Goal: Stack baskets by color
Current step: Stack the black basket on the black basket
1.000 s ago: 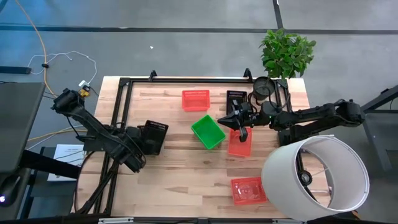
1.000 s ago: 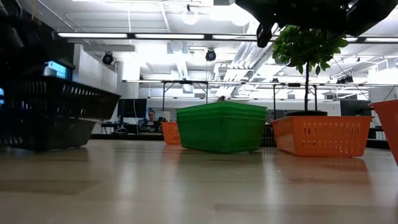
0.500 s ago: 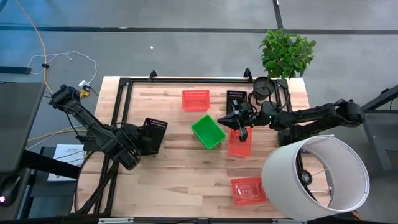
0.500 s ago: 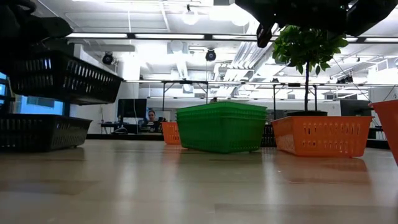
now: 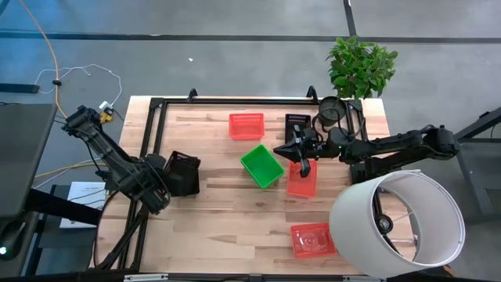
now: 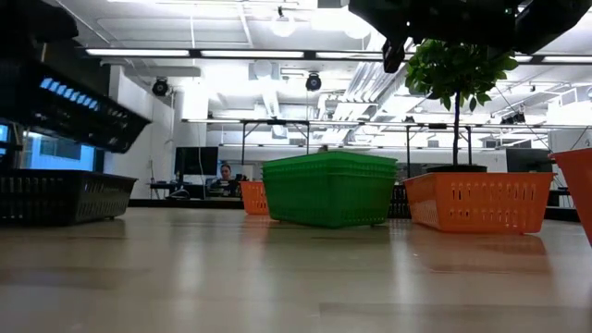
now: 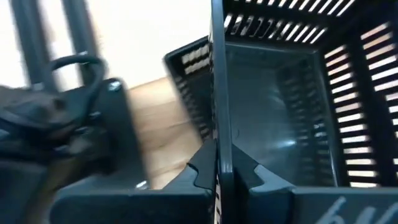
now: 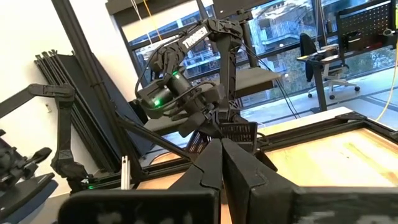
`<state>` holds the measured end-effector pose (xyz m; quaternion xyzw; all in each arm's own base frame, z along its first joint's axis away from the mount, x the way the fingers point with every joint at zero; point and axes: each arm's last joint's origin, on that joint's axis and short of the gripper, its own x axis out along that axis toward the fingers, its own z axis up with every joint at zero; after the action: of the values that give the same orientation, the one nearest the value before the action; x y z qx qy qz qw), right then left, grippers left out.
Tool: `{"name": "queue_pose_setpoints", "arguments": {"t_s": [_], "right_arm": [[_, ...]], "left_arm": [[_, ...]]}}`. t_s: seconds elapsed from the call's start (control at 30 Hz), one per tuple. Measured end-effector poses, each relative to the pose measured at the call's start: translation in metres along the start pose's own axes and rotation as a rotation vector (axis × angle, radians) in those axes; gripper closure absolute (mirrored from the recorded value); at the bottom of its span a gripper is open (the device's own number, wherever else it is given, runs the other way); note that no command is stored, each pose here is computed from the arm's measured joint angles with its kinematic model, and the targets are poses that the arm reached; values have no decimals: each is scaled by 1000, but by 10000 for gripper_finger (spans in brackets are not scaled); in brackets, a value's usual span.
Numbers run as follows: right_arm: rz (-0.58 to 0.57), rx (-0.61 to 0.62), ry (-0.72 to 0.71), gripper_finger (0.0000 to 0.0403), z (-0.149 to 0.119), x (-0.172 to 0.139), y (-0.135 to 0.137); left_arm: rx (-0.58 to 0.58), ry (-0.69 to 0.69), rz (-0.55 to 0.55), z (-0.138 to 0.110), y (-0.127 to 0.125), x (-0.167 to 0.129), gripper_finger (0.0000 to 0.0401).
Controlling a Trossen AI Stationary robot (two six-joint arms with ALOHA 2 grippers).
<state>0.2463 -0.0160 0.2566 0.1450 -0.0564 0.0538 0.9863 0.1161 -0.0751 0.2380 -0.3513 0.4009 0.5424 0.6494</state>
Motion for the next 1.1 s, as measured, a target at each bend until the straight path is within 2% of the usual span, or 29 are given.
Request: {"name": "queue_pose_setpoints", "arguments": {"t_s": [0.13,0.33,0.63,0.87,1.1], "right_arm": [[-2,-7,5,403,0,0,0],[-2,-21,6,403,-1,0,0],[-2,-18,6,403,-1,0,0],[-2,-18,6,403,-1,0,0],[-2,-18,6,403,-1,0,0]], "left_arm": [[70,53,61,1,3,-3,401],[31,21,78,2,-1,2,401],[42,-29,190,-2,-20,22,401],[82,-26,196,-4,-36,35,401],[28,-74,93,0,-48,40,401]]}}
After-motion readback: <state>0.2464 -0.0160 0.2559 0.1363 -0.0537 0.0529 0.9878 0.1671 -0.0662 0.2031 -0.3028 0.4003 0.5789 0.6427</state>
